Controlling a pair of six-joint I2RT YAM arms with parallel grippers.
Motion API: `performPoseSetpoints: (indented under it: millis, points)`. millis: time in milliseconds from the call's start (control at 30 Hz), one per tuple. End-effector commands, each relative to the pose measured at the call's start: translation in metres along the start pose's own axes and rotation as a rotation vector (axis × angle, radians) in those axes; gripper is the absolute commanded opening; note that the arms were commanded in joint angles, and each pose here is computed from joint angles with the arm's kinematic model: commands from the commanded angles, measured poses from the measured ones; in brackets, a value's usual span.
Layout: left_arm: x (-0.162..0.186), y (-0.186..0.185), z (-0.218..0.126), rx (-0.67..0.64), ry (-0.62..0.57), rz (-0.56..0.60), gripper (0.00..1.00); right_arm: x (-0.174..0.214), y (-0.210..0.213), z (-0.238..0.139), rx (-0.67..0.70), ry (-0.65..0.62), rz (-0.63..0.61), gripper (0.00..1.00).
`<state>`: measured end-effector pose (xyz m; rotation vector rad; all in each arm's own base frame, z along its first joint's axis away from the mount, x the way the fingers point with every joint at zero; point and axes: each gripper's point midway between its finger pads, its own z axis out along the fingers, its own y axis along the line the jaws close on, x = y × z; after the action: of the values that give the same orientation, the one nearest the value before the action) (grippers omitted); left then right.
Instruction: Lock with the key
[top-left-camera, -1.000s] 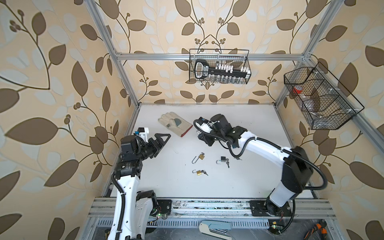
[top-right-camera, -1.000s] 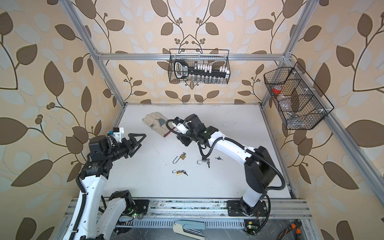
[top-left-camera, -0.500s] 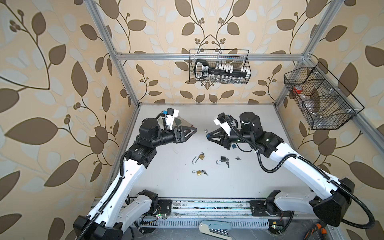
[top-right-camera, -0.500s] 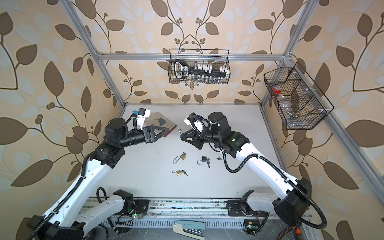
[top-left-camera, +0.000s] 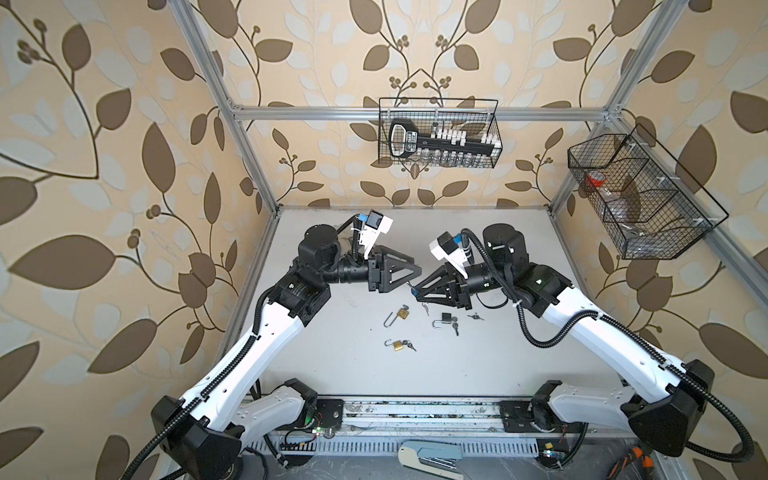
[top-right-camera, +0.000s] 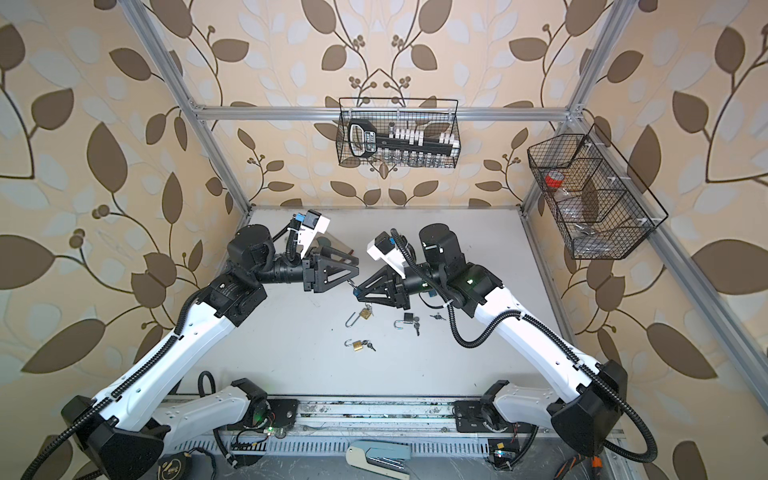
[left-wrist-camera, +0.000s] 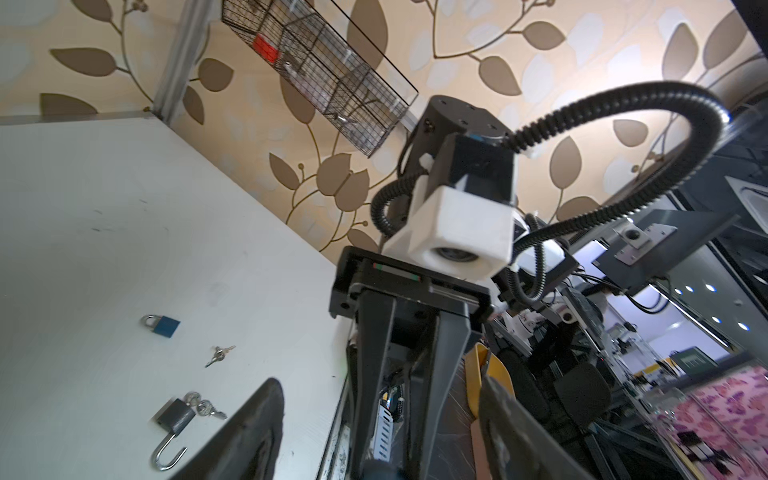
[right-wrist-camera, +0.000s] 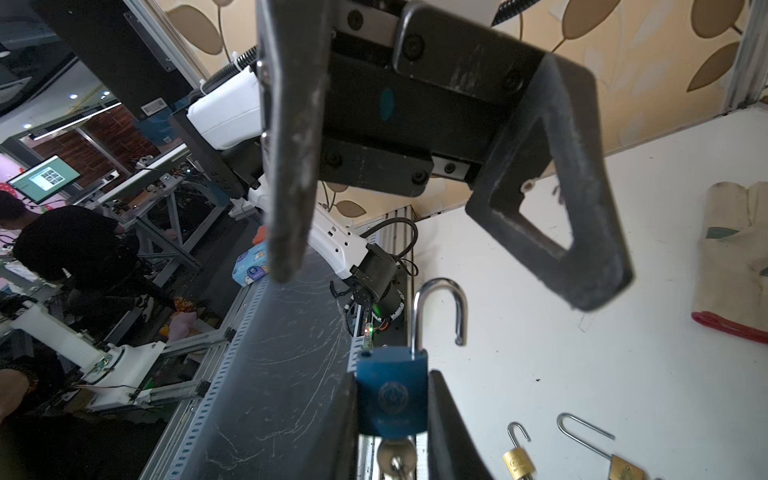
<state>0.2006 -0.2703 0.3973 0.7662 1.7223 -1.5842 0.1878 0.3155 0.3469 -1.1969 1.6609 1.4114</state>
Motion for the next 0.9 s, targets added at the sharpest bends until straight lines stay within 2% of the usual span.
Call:
performPoseSetpoints:
  millis: [0,100,233,333,667,867]
  points:
    - [-0.006,-0.035,0.0,0.117,0.015,0.125,0.68,-0.024,0.021,-0.011,-0.06,-0.054,-0.043,0.0]
    - [-0.003,-0.039,0.0,0.125,0.019,0.127,0.6,-0.029,0.022,-0.016,-0.05,-0.077,-0.047,0.0]
    - [-0.001,-0.038,-0.001,0.121,0.021,0.122,0.56,-0.033,0.021,-0.026,-0.027,-0.102,-0.054,0.0]
    - [-0.002,-0.038,-0.002,0.115,0.016,0.122,0.49,-0.033,0.017,-0.032,-0.005,-0.114,-0.048,0.0]
    - [-0.011,-0.035,-0.003,0.062,-0.028,0.132,0.34,-0.028,0.017,-0.035,-0.014,-0.111,-0.032,0.0]
    - [-0.011,-0.034,-0.003,0.061,-0.028,0.131,0.34,-0.026,0.013,-0.033,-0.015,-0.104,-0.012,0.0]
